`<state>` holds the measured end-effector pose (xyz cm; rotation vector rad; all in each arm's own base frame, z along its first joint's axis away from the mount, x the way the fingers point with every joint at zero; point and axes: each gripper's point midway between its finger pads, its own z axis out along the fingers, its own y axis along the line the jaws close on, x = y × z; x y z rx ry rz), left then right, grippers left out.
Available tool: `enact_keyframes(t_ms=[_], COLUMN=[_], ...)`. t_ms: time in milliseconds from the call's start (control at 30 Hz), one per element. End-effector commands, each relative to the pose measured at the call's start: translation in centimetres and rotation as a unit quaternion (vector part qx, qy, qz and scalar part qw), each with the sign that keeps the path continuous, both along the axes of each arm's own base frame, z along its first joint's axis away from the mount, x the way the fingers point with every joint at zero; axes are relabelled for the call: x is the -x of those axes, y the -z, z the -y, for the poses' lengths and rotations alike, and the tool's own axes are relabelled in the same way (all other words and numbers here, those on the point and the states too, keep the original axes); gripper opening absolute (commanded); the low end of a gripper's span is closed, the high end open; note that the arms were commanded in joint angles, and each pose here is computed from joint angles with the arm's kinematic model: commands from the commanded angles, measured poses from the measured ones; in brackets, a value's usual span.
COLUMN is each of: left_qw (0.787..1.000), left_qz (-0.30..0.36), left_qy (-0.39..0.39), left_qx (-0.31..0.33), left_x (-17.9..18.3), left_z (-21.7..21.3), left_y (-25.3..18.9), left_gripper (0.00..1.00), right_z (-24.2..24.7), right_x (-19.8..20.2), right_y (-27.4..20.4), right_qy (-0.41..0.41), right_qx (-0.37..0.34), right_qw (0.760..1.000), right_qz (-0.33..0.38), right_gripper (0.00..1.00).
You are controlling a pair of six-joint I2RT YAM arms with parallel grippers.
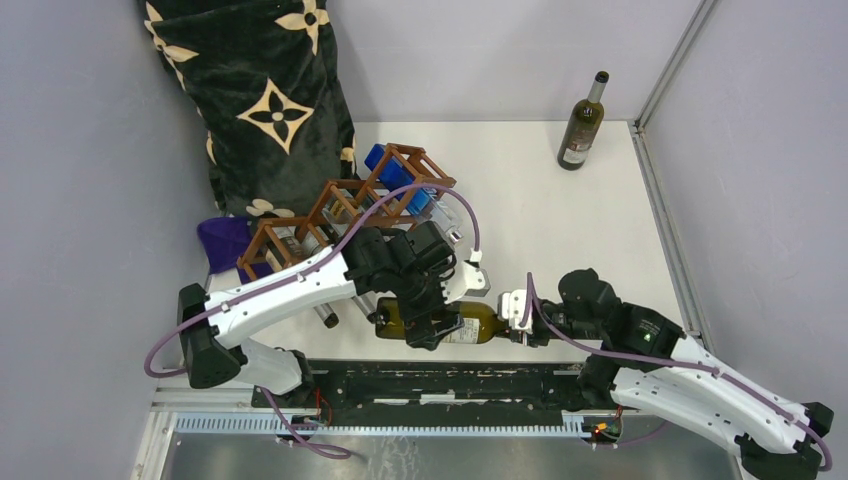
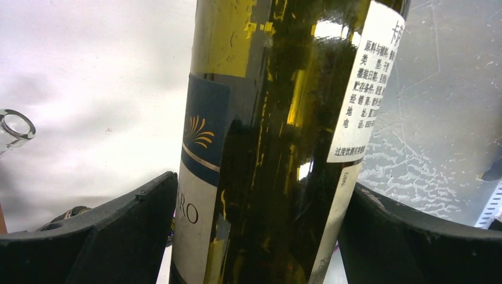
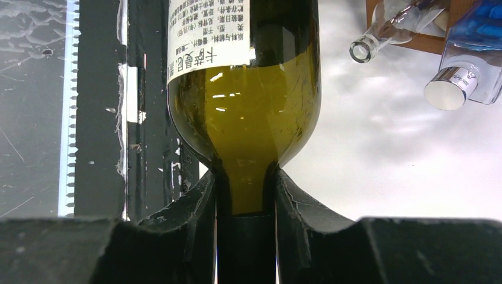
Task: Put the wine bottle on the wine rack
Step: Place the wine bottle in the wine rack.
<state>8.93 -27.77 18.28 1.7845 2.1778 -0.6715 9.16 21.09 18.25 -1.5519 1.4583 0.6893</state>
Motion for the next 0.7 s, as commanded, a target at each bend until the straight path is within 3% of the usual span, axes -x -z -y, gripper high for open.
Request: enact_keyframes(t_ms=[0, 500, 667], left_qw=[0.999, 0.991, 0.977], left_qz=[0.021, 0.066, 0.111], left_qy=[-0.002, 0.025, 0.004], left_qx=[0.029, 0.116, 0.183], left_x=[-0.6, 0.3, -0.6], left_z=[0.4, -0.7, 0.0], left_y=[-1.0, -4.4, -8.0], left_gripper=[1.0, 1.0, 1.0], right_z=[-2.2, -1.5, -1.8], right_x=[-0.9, -1.7, -1.4], right_y=[-6.9, -7.1, -6.4], right_qy=[-0.002, 0.035, 0.021], right_qx=[-0.128, -0.135, -0.127], right_qw=[0.99, 0.988, 0.99], right_qz=[0.063, 0.068, 0.061], right_gripper=[0.0, 0.0, 0.0])
